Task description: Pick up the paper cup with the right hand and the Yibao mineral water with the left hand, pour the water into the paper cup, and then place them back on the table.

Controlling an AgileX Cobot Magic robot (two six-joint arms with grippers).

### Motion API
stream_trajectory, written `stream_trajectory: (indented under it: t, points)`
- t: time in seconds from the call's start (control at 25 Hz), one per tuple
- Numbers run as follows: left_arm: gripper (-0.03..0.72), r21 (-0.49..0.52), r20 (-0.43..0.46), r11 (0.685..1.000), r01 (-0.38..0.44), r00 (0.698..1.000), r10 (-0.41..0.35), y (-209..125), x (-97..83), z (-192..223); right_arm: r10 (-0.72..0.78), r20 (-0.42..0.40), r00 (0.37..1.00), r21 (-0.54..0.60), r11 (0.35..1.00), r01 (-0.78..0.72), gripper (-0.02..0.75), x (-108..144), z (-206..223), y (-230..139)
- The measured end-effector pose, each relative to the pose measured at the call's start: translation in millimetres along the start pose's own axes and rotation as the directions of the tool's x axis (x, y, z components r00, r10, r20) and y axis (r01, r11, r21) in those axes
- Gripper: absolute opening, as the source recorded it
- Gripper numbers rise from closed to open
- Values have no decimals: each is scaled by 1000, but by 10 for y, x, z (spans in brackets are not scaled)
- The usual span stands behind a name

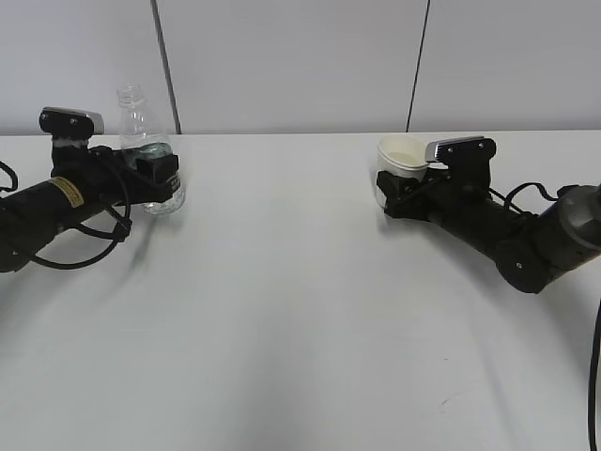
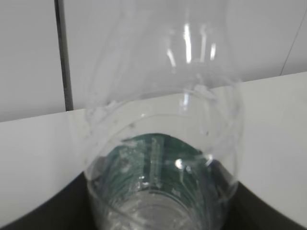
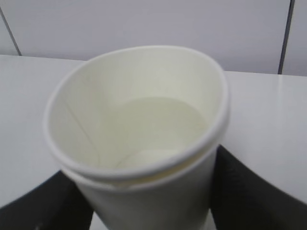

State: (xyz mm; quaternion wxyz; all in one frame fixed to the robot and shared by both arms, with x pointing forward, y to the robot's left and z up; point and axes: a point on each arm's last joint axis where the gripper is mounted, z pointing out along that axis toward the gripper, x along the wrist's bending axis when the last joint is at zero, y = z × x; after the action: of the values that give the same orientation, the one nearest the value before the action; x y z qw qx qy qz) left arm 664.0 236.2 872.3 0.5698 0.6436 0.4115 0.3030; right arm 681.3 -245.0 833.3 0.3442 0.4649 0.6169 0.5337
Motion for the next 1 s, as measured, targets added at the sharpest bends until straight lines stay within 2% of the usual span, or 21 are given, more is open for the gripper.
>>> stream_trajectory:
  t: [0.36, 1.0]
  points:
    - [382, 0, 0, 1000, 0, 1000, 0, 0, 0, 0, 1, 0, 1000, 4, 1000, -1, 603, 1, -4, -7]
    - [382, 0, 0, 1000, 0, 1000, 0, 0, 0, 0, 4, 5, 1000, 41, 999, -4, 605, 24, -97, -21]
